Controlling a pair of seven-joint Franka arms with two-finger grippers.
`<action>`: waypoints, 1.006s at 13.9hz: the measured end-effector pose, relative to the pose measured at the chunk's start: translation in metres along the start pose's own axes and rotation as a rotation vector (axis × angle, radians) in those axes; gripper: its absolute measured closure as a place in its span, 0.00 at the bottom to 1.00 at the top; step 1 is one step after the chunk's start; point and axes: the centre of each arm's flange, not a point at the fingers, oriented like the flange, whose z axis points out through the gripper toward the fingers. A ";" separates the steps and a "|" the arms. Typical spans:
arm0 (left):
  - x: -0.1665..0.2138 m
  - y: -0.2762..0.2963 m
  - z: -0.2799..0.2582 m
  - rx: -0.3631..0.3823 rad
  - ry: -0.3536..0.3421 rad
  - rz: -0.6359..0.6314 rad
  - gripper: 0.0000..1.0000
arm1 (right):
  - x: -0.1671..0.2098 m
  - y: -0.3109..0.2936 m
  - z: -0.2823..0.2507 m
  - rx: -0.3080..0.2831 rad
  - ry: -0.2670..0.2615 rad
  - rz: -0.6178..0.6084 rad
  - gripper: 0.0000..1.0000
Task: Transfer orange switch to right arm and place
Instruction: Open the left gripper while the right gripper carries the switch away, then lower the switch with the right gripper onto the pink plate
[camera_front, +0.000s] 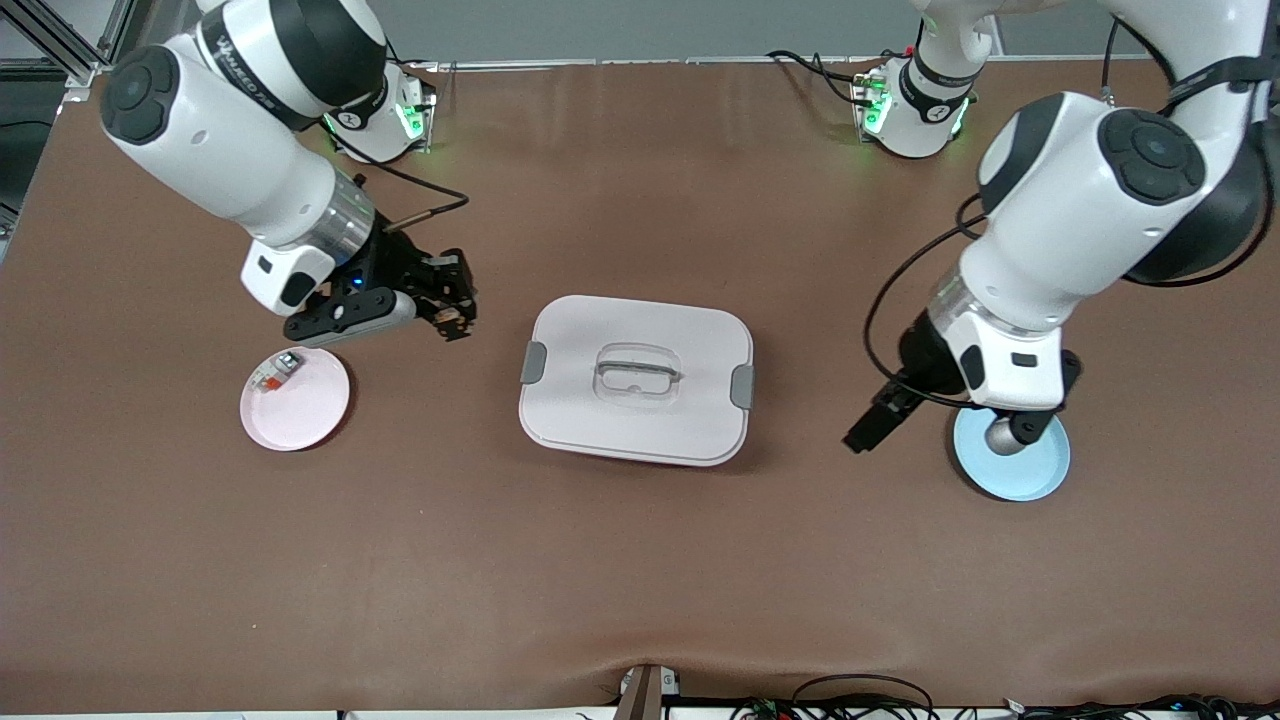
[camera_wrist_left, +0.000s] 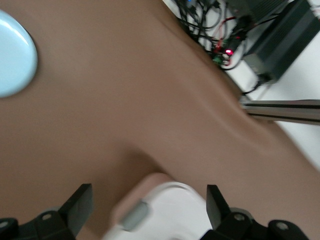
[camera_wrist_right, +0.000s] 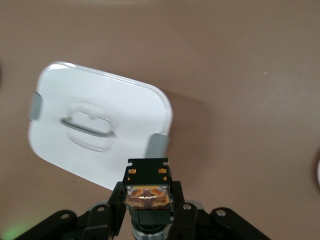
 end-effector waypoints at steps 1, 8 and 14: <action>0.014 -0.019 -0.008 0.048 -0.003 0.056 0.00 | -0.001 0.013 -0.001 -0.044 -0.025 -0.051 0.59; 0.056 -0.103 -0.074 0.209 -0.040 0.344 0.00 | -0.005 0.102 0.003 -0.172 -0.167 -0.489 0.59; 0.059 -0.155 -0.123 0.239 -0.093 0.541 0.00 | -0.006 0.176 0.010 -0.283 -0.246 -0.855 0.59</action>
